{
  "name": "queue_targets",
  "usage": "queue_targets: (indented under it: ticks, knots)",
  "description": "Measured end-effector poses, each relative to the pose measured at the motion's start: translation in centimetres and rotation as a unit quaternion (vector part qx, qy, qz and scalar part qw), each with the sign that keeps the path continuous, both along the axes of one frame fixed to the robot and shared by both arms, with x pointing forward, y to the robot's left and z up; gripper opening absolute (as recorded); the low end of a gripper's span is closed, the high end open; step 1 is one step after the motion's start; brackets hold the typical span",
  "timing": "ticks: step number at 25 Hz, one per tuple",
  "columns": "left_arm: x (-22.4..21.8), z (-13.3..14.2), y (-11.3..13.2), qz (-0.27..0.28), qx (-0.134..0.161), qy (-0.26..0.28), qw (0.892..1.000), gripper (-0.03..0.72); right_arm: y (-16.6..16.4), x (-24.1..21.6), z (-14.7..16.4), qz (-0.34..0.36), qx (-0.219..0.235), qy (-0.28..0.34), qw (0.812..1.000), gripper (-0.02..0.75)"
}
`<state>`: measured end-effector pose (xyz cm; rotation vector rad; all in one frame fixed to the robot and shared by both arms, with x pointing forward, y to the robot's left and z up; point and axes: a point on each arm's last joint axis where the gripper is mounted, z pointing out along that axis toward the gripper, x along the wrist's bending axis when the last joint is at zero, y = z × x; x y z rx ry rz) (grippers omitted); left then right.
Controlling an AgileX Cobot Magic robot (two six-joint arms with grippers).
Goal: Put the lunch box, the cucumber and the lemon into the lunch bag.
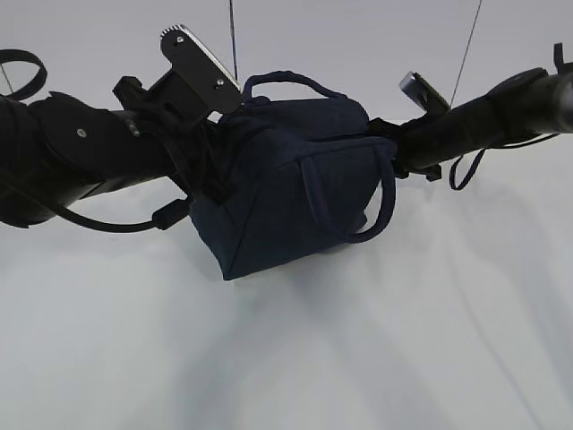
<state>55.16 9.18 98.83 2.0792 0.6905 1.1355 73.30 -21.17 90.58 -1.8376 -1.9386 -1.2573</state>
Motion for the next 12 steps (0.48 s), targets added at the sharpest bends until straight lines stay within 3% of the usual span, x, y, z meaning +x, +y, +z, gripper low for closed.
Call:
queue_targets:
  ticks: [4,12]
  knots:
    - [0.0,0.0,0.0,0.0,0.0,0.0,1.0,-0.01,0.36,-0.09,-1.06,0.001,0.032,0.024,0.999,0.0]
    - [0.05,0.01,0.07,0.002,0.0,-0.001,1.0,-0.01,0.57,-0.23,-0.98,0.013,0.044,0.023,0.999,0.0]
